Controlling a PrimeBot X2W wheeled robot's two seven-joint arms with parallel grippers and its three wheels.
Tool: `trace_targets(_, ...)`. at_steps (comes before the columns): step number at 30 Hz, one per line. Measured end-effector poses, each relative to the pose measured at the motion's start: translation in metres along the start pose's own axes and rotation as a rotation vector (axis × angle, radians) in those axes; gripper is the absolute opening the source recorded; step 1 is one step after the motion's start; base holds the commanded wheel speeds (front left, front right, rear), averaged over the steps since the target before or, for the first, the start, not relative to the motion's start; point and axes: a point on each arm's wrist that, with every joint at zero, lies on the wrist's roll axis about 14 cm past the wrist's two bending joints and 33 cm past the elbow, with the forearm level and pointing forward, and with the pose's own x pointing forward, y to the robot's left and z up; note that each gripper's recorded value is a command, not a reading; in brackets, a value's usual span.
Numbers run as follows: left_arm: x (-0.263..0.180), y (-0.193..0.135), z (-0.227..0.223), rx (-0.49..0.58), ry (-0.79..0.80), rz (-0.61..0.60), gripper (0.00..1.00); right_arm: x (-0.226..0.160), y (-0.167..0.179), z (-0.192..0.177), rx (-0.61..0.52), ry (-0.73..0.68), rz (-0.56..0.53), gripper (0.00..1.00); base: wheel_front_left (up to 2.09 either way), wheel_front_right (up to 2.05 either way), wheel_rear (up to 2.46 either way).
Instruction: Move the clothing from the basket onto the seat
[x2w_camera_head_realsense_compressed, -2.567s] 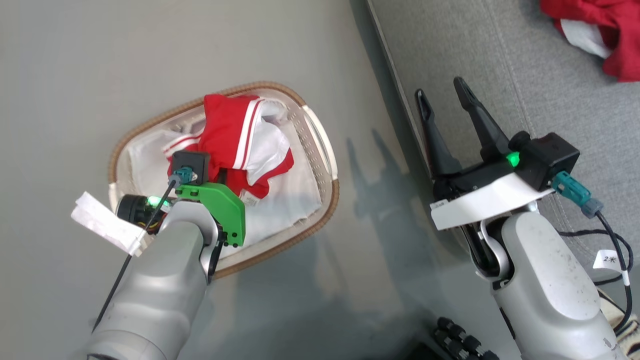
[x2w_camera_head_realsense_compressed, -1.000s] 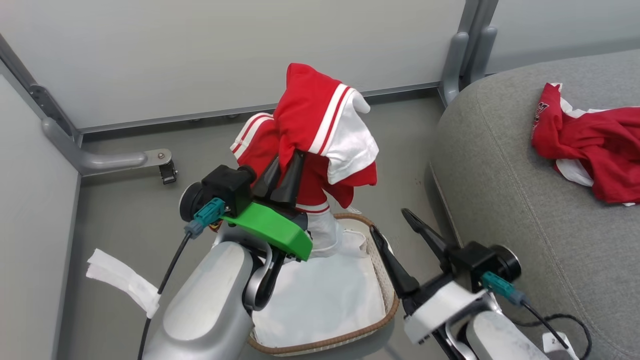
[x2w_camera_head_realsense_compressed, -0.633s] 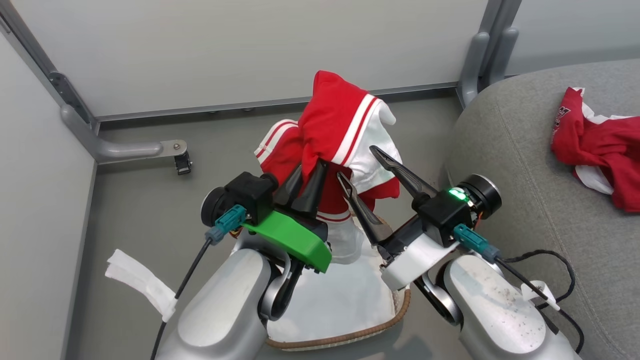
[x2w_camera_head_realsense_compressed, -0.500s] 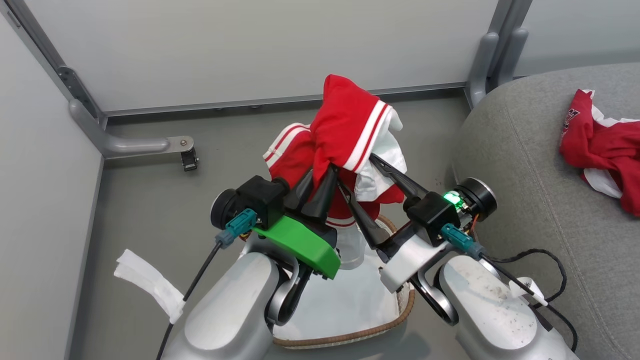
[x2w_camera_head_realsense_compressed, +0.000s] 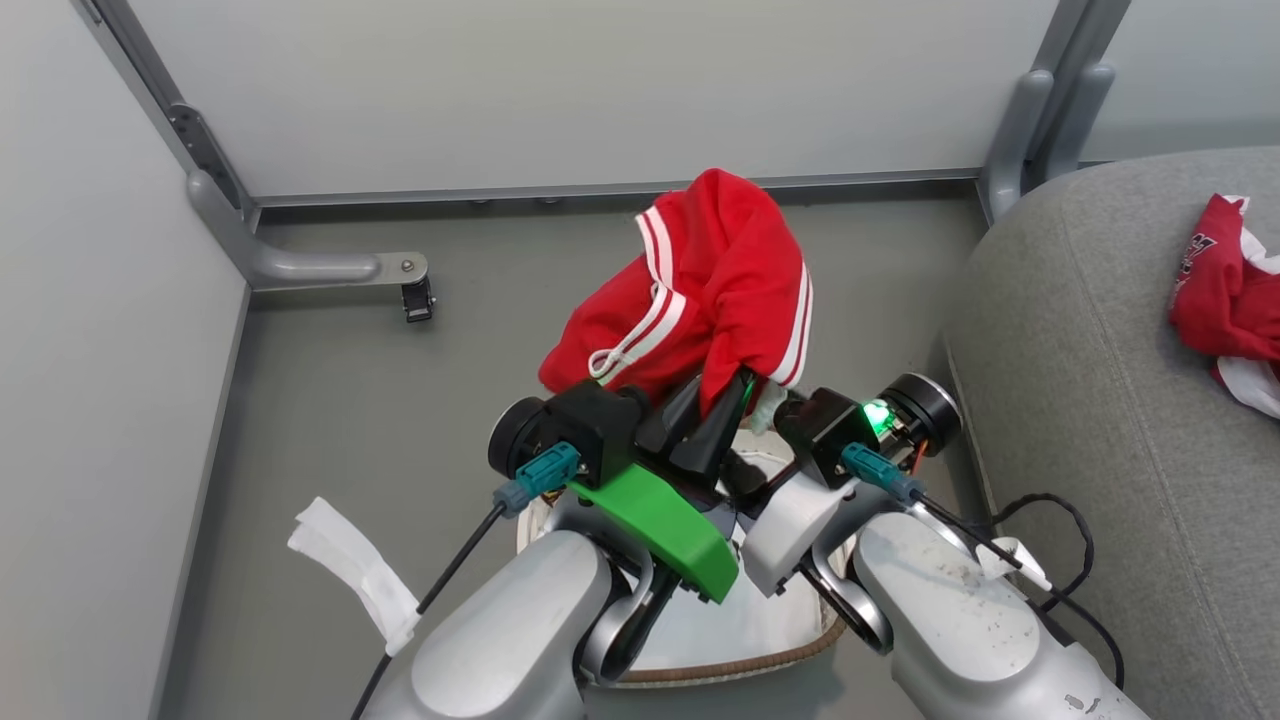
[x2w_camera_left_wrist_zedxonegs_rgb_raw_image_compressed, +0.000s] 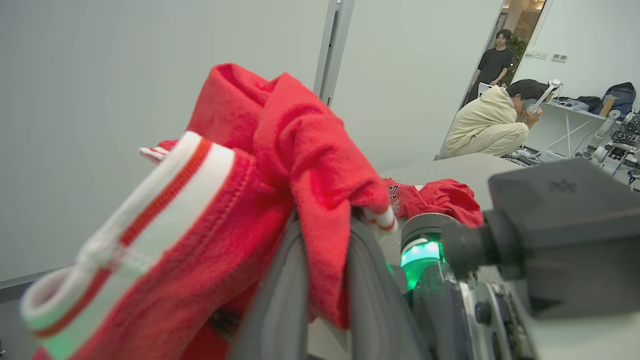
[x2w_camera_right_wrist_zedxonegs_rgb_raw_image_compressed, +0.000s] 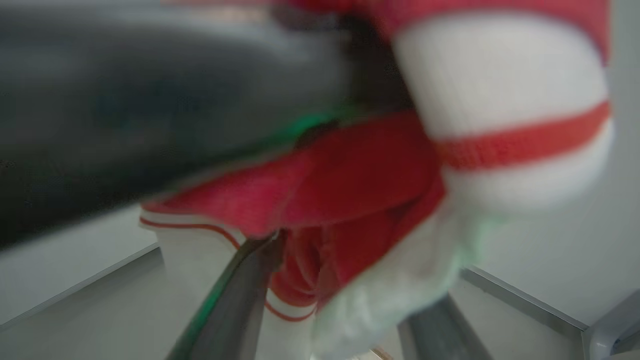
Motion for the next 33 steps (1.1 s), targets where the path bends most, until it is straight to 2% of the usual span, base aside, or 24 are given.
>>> trace_targets(6, 0.0, 0.011, -0.002, -0.012, 0.004, 0.045, 0.0, 0.0, -0.003, -0.006, 0.054, 0.011, -0.018, 0.0, 0.0, 0.0, 0.0)
trace_targets(7, 0.001, 0.013, -0.001, -0.01, 0.002, 0.053, 0.25, -0.002, -0.005, -0.007, 0.064, 0.012, -0.03, 0.0, 0.0, 0.0, 0.0)
trace_targets(8, 0.001, 0.015, -0.002, -0.004, 0.003, 0.059, 0.87, -0.004, -0.008, -0.008, 0.068, 0.014, -0.038, 0.0, 0.0, 0.0, 0.0)
trace_targets(9, 0.002, 0.016, -0.003, 0.005, 0.006, 0.061, 1.0, -0.006, -0.011, -0.01, 0.076, 0.018, -0.051, 0.0, 0.0, 0.0, 0.0)
trace_targets(14, 0.005, 0.017, -0.015, 0.013, 0.031, 0.065, 1.0, -0.029, -0.029, -0.024, 0.139, 0.051, -0.145, 0.0, 0.0, 0.0, 0.0)
trace_targets(19, 0.016, 0.007, -0.03, 0.007, 0.064, 0.019, 1.0, -0.056, -0.06, -0.031, 0.156, 0.068, -0.263, 0.0, 0.0, 0.0, 0.0)
trace_targets(29, 0.045, -0.039, -0.065, -0.038, 0.137, -0.153, 1.0, -0.134, -0.118, -0.036, 0.143, 0.093, -0.517, 0.0, 0.0, 0.0, 0.0)
trace_targets(33, 0.054, -0.064, -0.078, -0.064, 0.161, -0.23, 1.0, -0.178, -0.144, -0.036, 0.107, 0.121, -0.63, 0.0, 0.0, 0.0, 0.0)
